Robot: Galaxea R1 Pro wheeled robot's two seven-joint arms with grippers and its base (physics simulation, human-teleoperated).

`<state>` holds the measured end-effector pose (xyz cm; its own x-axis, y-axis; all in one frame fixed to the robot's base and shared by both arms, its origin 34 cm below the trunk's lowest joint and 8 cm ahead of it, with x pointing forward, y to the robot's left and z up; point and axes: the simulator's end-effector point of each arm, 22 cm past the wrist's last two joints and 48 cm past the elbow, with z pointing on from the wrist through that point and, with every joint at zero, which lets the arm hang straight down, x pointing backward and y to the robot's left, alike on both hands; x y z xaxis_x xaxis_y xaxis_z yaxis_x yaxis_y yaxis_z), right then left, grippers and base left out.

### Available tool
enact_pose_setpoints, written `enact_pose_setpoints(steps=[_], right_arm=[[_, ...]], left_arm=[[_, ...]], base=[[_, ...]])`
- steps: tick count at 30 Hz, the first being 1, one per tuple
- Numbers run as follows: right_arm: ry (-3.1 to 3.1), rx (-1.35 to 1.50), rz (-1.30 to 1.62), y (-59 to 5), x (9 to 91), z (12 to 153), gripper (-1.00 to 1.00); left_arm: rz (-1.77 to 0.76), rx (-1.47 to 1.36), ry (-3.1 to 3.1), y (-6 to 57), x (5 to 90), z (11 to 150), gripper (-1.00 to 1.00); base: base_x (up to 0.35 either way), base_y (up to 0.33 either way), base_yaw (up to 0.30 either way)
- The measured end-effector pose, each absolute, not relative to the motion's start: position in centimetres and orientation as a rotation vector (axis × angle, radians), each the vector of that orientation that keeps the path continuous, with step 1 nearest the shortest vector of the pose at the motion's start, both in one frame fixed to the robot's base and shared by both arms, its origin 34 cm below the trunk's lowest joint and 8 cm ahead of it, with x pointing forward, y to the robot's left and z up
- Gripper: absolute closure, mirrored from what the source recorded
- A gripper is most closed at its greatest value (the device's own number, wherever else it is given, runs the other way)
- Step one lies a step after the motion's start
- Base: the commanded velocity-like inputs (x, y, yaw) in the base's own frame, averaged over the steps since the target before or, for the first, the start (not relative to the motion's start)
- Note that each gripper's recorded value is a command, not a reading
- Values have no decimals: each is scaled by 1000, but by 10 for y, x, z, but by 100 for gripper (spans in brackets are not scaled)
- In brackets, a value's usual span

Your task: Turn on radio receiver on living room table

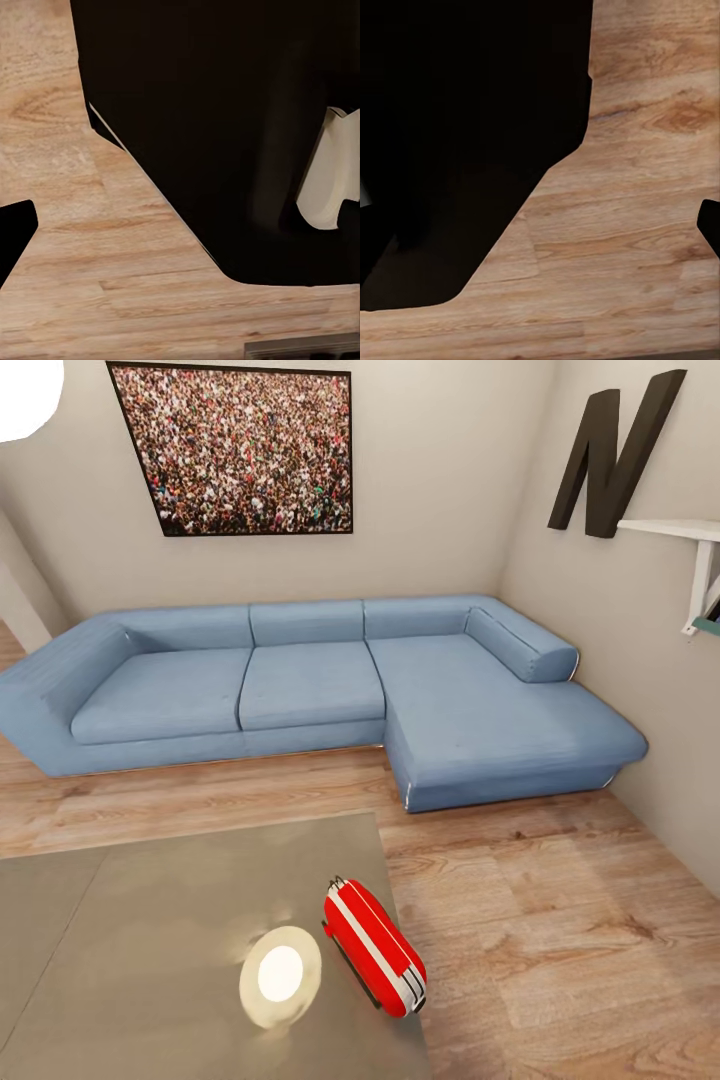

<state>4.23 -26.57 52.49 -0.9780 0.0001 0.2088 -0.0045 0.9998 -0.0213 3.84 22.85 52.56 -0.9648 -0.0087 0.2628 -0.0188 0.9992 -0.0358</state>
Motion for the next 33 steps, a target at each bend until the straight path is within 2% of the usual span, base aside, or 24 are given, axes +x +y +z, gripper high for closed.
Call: enact_pose_setpoints(steps=[19, 20, 23, 33], right_arm=[[-2915, 0, 14, -260, 39, 526, -100], [-2920, 6, 24, -262, 40, 525, -100], [-2944, 19, 23, -267, 52, 522, -100], [-3063, 193, 164, -321, 214, 518, -100]], left_arm=[[80, 27, -2875, 214, 39, 526, -100], [108, 33, -2940, 200, 70, 519, -100], [102, 29, -2990, 206, 93, 515, -100], [126, 30, -3198, 213, 248, 519, -100]], base=[[0, 0, 0], [0, 0, 0], [0, 0, 0], [0, 0, 0]])
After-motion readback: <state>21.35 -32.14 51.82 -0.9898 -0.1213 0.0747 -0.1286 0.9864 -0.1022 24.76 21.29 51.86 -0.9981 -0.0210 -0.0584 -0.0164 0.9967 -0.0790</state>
